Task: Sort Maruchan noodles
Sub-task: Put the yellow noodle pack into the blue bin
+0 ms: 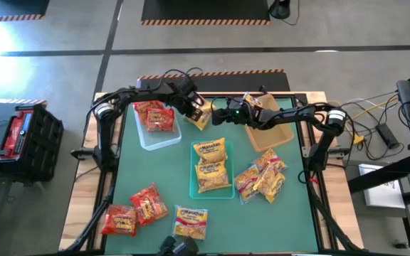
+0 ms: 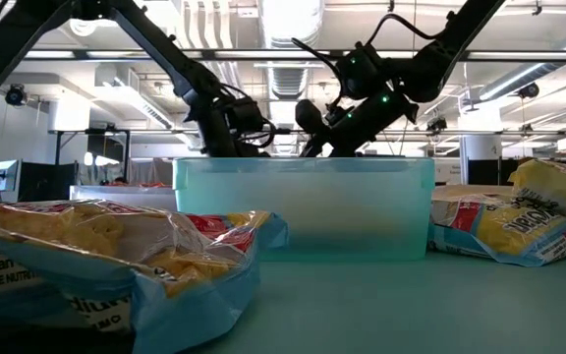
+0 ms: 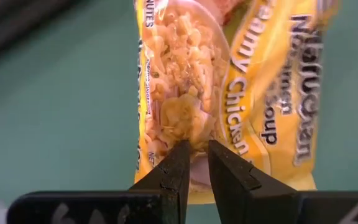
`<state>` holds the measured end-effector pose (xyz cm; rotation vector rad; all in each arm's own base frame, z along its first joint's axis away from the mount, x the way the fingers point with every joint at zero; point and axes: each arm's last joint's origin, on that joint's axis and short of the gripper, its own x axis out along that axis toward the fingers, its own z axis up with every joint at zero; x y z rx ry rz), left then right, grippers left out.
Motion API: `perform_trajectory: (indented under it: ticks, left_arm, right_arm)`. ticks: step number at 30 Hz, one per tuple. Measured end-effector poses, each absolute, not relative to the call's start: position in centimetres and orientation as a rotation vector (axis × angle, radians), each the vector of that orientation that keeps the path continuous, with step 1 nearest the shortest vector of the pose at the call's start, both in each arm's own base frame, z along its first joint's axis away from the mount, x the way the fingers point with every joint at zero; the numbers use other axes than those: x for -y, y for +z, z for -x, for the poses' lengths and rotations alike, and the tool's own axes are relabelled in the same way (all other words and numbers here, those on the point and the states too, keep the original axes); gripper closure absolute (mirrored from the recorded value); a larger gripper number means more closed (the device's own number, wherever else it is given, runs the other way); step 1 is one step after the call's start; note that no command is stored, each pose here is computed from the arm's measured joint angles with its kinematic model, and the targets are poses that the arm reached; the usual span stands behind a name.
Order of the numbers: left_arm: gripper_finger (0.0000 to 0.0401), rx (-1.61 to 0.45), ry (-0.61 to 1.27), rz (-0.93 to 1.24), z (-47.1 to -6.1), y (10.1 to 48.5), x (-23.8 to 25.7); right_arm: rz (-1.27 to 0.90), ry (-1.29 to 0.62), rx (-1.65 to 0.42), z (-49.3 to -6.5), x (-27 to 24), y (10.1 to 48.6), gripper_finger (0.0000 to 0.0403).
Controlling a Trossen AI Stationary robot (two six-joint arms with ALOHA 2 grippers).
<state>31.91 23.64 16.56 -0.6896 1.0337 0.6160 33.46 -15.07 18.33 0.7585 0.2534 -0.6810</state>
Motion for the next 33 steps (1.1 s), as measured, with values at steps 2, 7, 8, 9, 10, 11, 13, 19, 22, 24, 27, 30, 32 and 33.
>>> perform_trajectory:
  ticks: [2, 7, 8, 9, 10, 11, 13, 19, 22, 24, 27, 30, 32, 33]
  left_arm:
    - [0.0361, -1.03, 0.535, 0.729, -32.6, 16.6, -22.7]
    - [0.0361, -0.993, 0.35, 0.767, -34.5, 16.9, -20.3]
    - [0.0361, -0.982, 0.342, 0.762, -34.8, 16.9, -20.0]
    - [0.0361, -0.969, 0.345, 0.761, -35.0, 17.1, -19.9]
    - [0.0361, -0.952, 0.354, 0.758, -35.2, 17.3, -20.0]
    - [0.0361, -0.931, 0.361, 0.748, -35.4, 17.6, -20.2]
    - [0.0361, -0.899, 0.379, 0.72, -35.4, 18.3, -21.1]
    - [0.0361, -0.894, 0.297, 0.518, -35.7, 19.1, -22.1]
    - [0.0361, -0.936, 0.259, 0.468, -35.4, 18.8, -22.0]
    - [0.0361, -0.965, 0.245, 0.455, -35.2, 18.6, -21.9]
    - [0.0361, -0.992, 0.239, 0.459, -35.1, 18.0, -21.8]
    - [0.0361, -1.01, 0.238, 0.466, -35.1, 17.5, -21.8]
    - [0.0361, -1.021, 0.244, 0.468, -35.1, 17.1, -21.9]
    - [0.0361, -1.025, 0.246, 0.472, -35.2, 16.9, -21.9]
  right_arm:
    - [-0.759, -0.68, -0.254, -33.5, 15.1, 18.3, 0.0271]
    - [-0.759, -0.677, -0.255, -33.5, 15.1, 18.3, 0.0271]
    - [-0.761, -0.672, -0.256, -33.5, 15.0, 18.3, 0.0271]
    - [-0.764, -0.661, -0.26, -33.5, 15.0, 18.3, 0.0271]
    - [-0.77, -0.644, -0.268, -33.5, 15.0, 18.3, 0.0271]
    - [-0.778, -0.626, -0.279, -33.5, 14.9, 18.3, 0.0271]
    - [-0.794, -0.591, -0.314, -33.5, 14.7, 18.1, 0.0271]
    - [-0.755, -0.539, -0.541, -32.7, 14.1, 16.6, 0.0271]
    - [-0.733, -0.544, -0.626, -32.2, 13.9, 16.1, 0.0271]
    - [-0.736, -0.552, -0.66, -32.0, 13.8, 15.9, 0.0271]
    - [-0.739, -0.557, -0.684, -31.9, 13.7, 15.7, 0.0271]
    - [-0.752, -0.565, -0.701, -31.7, 13.6, 15.6, 0.0271]
    - [-0.758, -0.568, -0.703, -31.7, 13.6, 15.5, 0.0271]
    - [-0.758, -0.569, -0.702, -31.7, 13.6, 15.5, 0.0271]
